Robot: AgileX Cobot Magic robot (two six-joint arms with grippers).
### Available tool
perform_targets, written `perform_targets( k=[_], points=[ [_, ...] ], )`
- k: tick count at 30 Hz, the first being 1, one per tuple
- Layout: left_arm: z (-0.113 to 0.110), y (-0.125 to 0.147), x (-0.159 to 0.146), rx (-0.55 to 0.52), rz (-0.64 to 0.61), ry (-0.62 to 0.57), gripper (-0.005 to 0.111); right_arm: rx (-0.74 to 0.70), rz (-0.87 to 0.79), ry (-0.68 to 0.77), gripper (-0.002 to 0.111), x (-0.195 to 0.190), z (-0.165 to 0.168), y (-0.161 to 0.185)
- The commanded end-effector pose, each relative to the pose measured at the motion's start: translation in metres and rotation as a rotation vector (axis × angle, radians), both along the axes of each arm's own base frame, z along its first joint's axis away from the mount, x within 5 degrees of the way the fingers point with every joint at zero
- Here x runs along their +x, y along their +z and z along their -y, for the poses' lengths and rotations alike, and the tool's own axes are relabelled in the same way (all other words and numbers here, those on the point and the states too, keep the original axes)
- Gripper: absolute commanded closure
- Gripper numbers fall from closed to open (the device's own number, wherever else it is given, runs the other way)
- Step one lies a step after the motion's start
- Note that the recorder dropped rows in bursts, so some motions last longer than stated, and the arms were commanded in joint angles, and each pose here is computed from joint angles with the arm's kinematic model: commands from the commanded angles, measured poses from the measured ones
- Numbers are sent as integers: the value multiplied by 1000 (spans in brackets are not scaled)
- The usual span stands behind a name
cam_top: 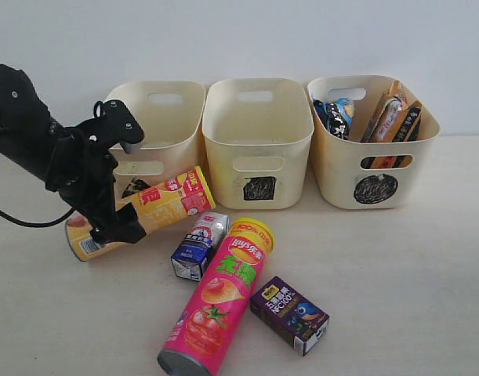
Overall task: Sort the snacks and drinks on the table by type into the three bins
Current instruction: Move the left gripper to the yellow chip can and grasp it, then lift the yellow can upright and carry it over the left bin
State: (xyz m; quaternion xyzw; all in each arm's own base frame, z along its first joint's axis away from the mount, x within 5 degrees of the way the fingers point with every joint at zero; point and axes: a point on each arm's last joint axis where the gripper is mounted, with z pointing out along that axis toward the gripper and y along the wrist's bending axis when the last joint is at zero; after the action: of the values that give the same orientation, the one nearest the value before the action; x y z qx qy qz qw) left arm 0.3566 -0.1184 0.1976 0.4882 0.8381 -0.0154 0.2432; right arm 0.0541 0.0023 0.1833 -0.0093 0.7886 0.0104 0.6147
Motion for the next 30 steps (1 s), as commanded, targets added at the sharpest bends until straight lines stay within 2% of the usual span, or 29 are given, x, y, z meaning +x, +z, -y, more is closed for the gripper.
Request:
perform_targets(
  k=[1, 13, 16, 18, 20, 22, 23, 30],
  points=[
    [4, -8, 9, -11, 12, 15, 9, -4, 12, 2, 108, 0, 0, 1],
    [5, -44, 24, 19, 32, 21, 12, -4, 12, 2, 108, 0, 0, 1],
    [5, -53, 27, 21, 44, 29, 23, -4, 12, 2, 108, 0, 0, 1],
    [5, -54, 28, 21, 47, 30, 37, -4, 12, 2, 108, 0, 0, 1],
    [5, -51, 28, 20, 51, 29, 64, -4, 12, 2, 108, 0, 0, 1],
    [5, -48, 26, 18, 46, 26, 96, -4, 12, 2, 108, 0, 0, 1],
    [5, -45, 25, 25, 42, 12, 101, -4, 12, 2, 108, 0, 0, 1],
    [3, -9, 7, 21, 2, -27, 103, -4, 8, 2, 108, 0, 0, 0]
  ],
)
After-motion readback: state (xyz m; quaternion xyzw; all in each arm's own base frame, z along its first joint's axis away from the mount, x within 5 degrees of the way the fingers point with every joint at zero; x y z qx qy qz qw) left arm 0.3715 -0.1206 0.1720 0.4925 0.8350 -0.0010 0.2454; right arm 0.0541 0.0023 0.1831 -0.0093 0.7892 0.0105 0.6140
